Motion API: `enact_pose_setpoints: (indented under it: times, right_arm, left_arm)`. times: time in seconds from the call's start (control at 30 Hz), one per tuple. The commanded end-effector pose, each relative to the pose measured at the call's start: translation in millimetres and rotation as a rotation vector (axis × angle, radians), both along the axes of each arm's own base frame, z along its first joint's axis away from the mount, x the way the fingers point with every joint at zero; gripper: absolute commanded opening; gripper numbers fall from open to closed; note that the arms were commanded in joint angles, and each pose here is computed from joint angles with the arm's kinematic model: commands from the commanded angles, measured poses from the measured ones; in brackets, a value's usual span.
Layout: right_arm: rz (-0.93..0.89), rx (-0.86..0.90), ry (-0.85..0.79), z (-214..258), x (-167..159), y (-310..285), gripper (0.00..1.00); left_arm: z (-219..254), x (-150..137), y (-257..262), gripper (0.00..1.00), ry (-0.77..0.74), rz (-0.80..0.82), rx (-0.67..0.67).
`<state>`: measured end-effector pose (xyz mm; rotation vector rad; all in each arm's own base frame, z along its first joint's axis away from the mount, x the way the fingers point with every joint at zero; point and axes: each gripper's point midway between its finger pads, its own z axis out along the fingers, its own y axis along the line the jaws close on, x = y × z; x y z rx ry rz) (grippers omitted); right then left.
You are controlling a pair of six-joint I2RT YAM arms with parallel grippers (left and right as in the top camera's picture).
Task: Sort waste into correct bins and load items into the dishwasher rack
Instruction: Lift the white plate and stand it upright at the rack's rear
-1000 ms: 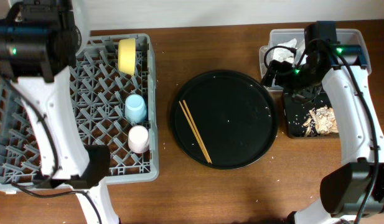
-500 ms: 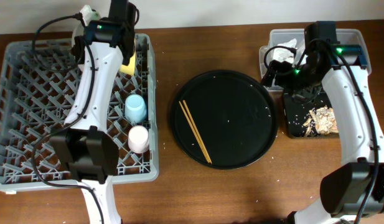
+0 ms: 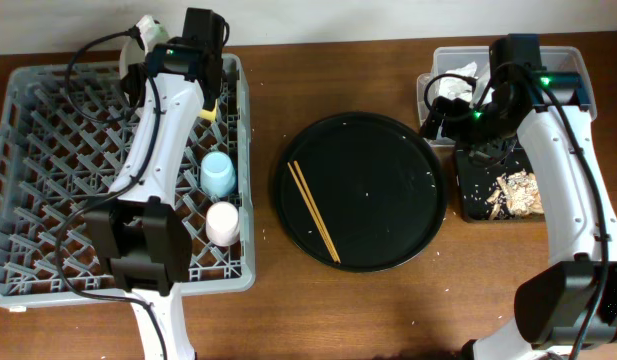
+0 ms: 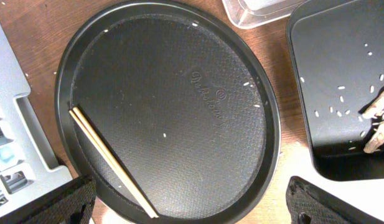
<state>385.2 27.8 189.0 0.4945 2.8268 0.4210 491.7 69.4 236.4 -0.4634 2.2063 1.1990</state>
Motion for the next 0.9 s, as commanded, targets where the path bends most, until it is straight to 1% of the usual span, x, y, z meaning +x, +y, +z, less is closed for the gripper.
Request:
enact_pose_setpoints:
  times: [0.0, 0.1, 0.13, 0.2, 0.27, 0.4, 0.43, 0.47, 0.5, 0.53, 0.57, 0.63, 0.67, 0.7, 0.73, 0.77, 0.8, 0.83, 0.87]
  right_arm:
    - [0.005, -0.005, 0.008, -2.7, -0.7, 2.2, 0.98]
    - [0.005, -0.005, 0.008, -2.7, -0.7, 2.2, 0.98]
    - [0.005, -0.005, 0.008, -2.7, -0.7, 2.2, 0.99]
    - [0.005, -0.004, 0.008, -2.7, -0.7, 2.2, 0.98]
    - [0.005, -0.005, 0.008, -2.7, -0.7, 2.2, 0.98]
    - [0.005, -0.005, 0.008, -2.7, -0.7, 2.2, 0.99]
    - [0.005, -0.005, 0.008, -2.7, -0.7, 2.2, 0.98]
    - [0.005, -0.005, 0.008, -2.7, -0.7, 2.2, 0.98]
    - [0.005, -0.005, 0.008, -2.7, -0.7, 2.2, 0.98]
    - [0.005, -0.004, 0.008, -2.7, -0.7, 2.2, 0.98]
    - [0.005, -0.005, 0.008, -2.7, -0.7, 2.2, 0.98]
    - [0.005, -0.005, 0.008, -2.7, -0.7, 2.2, 0.99]
    - [0.006, -0.004, 0.008, -2.7, -0.7, 2.3, 0.98]
    - [0.005, -0.005, 0.008, -2.7, -0.7, 2.2, 0.98]
    - [0.005, -0.004, 0.008, -2.7, -0.7, 2.2, 0.98]
    - [0.005, -0.005, 0.008, -2.7, -0.7, 2.2, 0.98]
    - [0.005, -0.004, 0.008, -2.7, -0.7, 2.3, 0.99]
    - [0.005, -0.005, 0.008, -2.7, -0.7, 2.2, 0.99]
    - [0.005, -0.005, 0.008, -2.7, -0.7, 2.2, 0.98]
  left_arm:
    - [9.8, -4.3, 4.4, 0.00, -0.026, 0.026, 0.058]
    - [12.1, -2.1, 4.3, 0.00, -0.033, 0.022, 0.062]
    - [16.8, -3.7, 5.8, 0.00, -0.038, 0.033, 0.092]
    - [15.5, -1.7, -5.9, 0.00, -0.037, 0.008, 0.085]
    - [4.5, 4.6, -19.4, 0.00, -0.037, -0.036, 0.012]
    - [-0.9, 7.6, -23.1, 0.00, -0.038, -0.051, -0.023]
    - [-5.9, 8.8, -26.4, 0.04, -0.029, -0.066, -0.054]
    - [-10.4, 10.3, -29.7, 0.10, -0.024, -0.079, -0.085]
    - [-14.3, 11.5, -32.9, 0.22, -0.019, -0.091, -0.112]
    - [-17.2, 12.4, -35.4, 0.44, -0.015, -0.100, -0.133]
    - [-17.8, 12.6, -35.9, 0.50, -0.014, -0.102, -0.137]
    - [-18.8, 12.8, -37.0, 0.60, -0.013, -0.106, -0.146]
    - [-10.7, 12.4, -37.2, 0.65, -0.033, -0.108, -0.152]
    - [14.6, 10.5, -41.6, 0.69, -0.091, -0.133, -0.202]
    - [35.4, 7.8, -50.2, 0.70, -0.141, -0.176, -0.280]
    - [58.2, 1.4, -65.4, 0.74, -0.193, -0.250, -0.398]
    - [73.4, -8.1, -92.9, 0.74, -0.209, -0.364, -0.565]
    - [76.0, -23.6, -119.9, 0.74, -0.164, -0.449, -0.685]
    - [64.3, -44.3, -145.3, 0.75, -0.060, -0.494, -0.743]
